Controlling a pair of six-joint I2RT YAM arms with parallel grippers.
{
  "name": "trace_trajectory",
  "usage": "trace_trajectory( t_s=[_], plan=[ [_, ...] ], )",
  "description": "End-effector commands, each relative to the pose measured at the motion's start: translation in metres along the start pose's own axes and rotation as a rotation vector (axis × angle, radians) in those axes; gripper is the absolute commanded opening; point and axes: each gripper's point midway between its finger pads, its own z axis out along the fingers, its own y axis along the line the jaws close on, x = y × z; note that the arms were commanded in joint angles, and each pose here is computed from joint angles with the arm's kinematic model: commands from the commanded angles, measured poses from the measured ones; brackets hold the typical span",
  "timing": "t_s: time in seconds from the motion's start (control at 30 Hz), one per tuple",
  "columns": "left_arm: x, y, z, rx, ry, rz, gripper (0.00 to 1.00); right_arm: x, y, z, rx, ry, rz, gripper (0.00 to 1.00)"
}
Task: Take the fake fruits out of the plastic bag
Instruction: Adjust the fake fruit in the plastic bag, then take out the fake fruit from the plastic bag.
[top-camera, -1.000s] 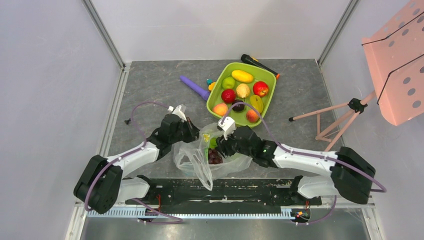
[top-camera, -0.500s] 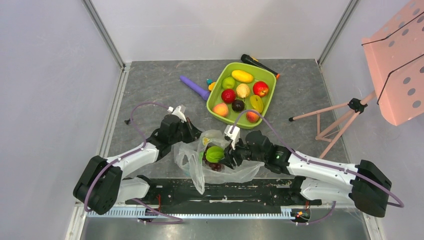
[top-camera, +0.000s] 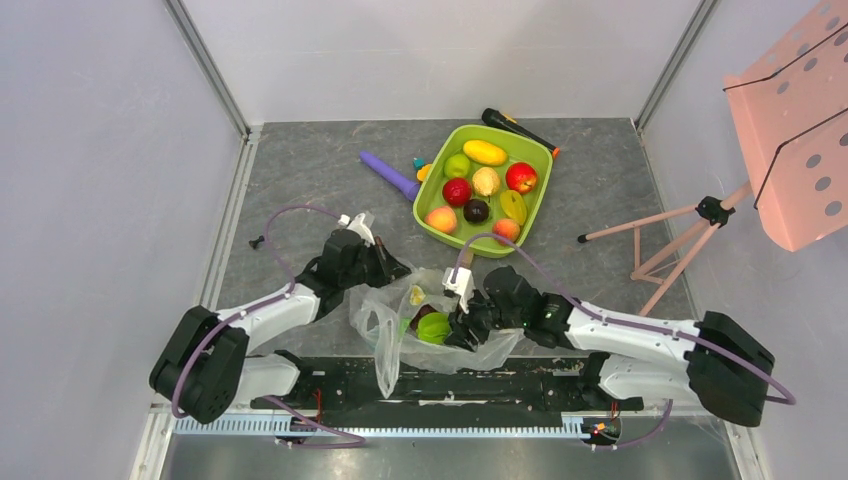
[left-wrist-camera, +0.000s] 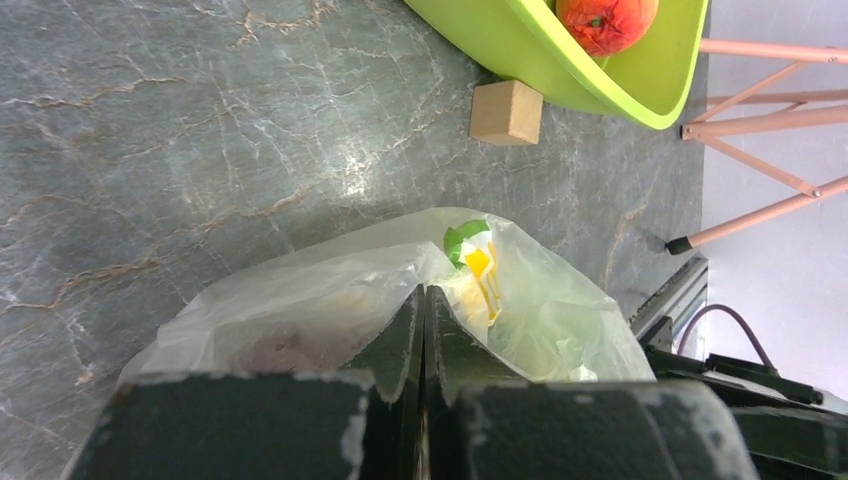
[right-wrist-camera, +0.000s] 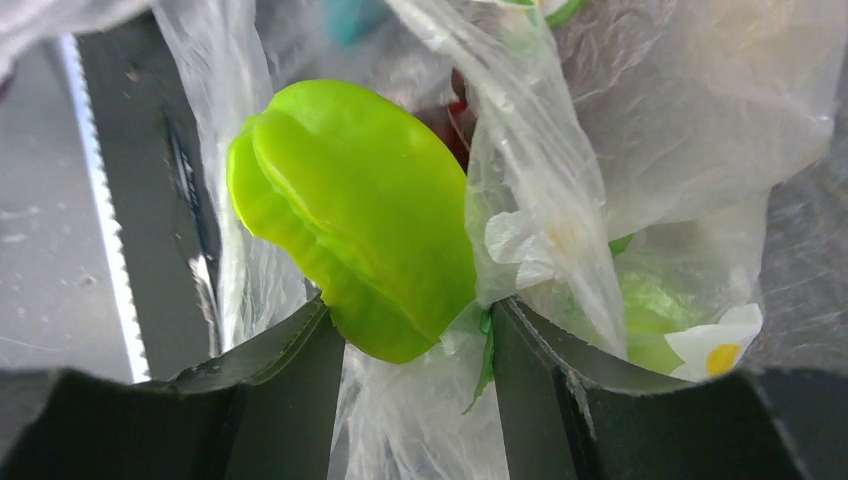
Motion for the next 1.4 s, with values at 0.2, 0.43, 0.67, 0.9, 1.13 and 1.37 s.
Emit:
trace_trajectory(
  t_s=[0.2,0.43,0.67,0.9,1.13,1.37],
  plan=[
    [0.004,-0.008,0.007,0.073,0.033,0.035,0.02,0.002,-0.001,0.011,0.013,0.066,-0.171,0.80],
    [0.006,-0.008,0.007,0.075,0.040,0.030,0.02,-0.024,-0.004,0.004,0.091,0.013,-0.336,0.87],
    [0.007,-0.007,0.008,0.074,0.044,0.025,0.02,-0.023,0.002,0.006,0.083,0.059,-0.480,0.87],
    [0.007,-0.008,0.006,0.074,0.039,0.021,0.02,-0.037,0.013,-0.006,0.050,0.034,-0.668,0.89],
    [0.005,-0.007,0.005,0.067,0.031,0.018,0.02,-0.049,0.021,-0.016,0.006,0.001,-0.787,0.90],
    [0.003,-0.008,0.005,0.065,0.026,0.017,0.02,-0.059,0.027,-0.027,-0.029,0.039,-0.844,0.89]
  ],
)
